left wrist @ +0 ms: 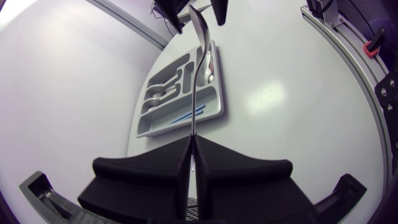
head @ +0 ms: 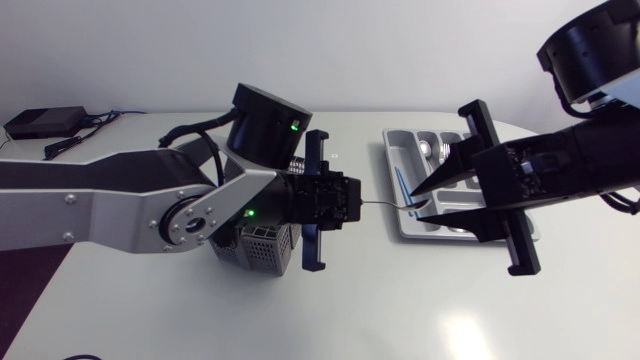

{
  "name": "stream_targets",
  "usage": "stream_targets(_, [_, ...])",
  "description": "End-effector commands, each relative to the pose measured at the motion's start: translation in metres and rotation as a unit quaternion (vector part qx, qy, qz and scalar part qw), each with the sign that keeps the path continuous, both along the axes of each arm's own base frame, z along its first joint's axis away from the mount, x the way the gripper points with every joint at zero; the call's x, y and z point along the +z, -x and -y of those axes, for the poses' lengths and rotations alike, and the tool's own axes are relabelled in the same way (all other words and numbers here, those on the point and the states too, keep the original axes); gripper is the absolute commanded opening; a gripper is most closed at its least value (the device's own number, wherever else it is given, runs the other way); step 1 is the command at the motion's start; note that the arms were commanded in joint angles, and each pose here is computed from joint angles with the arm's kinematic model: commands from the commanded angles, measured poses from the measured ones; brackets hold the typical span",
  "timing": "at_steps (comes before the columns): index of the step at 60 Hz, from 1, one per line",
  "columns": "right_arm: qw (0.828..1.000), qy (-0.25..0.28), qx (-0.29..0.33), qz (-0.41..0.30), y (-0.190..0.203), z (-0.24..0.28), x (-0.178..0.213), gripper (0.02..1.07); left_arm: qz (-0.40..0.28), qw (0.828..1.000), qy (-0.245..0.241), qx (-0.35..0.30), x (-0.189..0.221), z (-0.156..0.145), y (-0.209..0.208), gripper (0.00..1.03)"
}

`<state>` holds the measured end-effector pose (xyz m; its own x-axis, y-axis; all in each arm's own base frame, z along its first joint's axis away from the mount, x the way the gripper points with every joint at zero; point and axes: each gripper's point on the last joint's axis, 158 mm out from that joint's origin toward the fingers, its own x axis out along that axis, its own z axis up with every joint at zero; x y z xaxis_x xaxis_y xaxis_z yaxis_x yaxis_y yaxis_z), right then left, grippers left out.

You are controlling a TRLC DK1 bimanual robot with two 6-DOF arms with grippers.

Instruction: Unload the cutlery basket into the drawer organizer.

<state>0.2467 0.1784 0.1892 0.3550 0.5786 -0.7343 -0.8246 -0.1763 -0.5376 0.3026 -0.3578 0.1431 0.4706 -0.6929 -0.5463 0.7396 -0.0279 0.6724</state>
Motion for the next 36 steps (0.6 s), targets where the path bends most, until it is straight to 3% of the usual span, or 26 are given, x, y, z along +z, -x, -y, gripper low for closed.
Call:
stream_targets(1, [0.999,-0.026,-0.024,0.013,-0.01,0.004,0.017,0.83,-0.006,0.999,0.035,0.011,0.02,0.0,-0.01,0.03])
stream_targets(10, [0.994,-0.08,-0.064,0.025,-0.028,0.015,0.037,0.92,-0.049,0.996,0.071,0.02,0.028,-0.007,-0.014,0.03])
stream_targets(32, [0.973,-0.196,-0.119,-0.029,-0.042,0.01,0.042,0.91,-0.161,0.97,0.181,0.013,0.064,-0.009,-0.009,0.03])
stream_targets(36, [0.968,-0.217,-0.118,-0.045,-0.04,0.006,0.042,0.85,-0.18,0.964,0.197,0.01,0.069,-0.007,-0.006,0.03])
